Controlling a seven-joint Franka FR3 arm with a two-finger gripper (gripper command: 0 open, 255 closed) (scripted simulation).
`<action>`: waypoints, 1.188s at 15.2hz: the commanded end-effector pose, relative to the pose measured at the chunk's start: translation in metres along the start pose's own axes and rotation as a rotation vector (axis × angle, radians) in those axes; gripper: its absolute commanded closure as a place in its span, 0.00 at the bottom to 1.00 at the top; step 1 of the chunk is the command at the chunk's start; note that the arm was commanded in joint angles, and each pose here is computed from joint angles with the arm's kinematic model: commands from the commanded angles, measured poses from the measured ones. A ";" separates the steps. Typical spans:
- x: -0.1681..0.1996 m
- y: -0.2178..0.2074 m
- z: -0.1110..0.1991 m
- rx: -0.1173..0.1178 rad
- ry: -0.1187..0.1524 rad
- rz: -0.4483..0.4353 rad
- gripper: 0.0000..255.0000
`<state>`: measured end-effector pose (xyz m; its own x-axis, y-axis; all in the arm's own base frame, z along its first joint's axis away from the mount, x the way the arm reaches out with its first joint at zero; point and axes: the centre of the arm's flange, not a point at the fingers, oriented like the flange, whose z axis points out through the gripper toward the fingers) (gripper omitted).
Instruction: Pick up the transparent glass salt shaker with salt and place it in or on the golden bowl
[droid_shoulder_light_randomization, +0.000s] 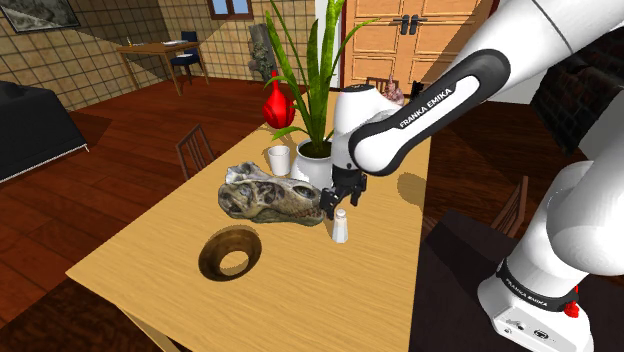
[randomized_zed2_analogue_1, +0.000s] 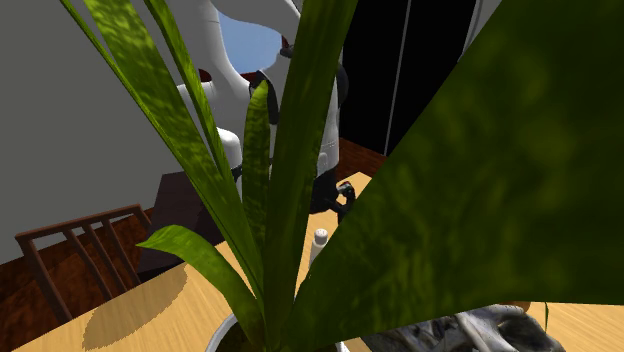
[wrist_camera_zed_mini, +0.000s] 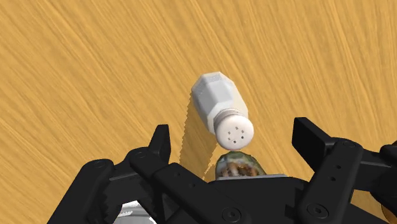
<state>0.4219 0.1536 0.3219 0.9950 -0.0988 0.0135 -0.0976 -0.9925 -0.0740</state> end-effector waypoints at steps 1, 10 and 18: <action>0.000 -0.001 0.011 0.000 0.001 0.000 0.00; 0.000 -0.001 0.019 0.000 0.001 0.000 0.00; 0.000 0.000 0.019 0.000 0.001 0.000 1.00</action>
<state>0.4227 0.1555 0.3034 0.9950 -0.0991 0.0158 -0.0976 -0.9924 -0.0749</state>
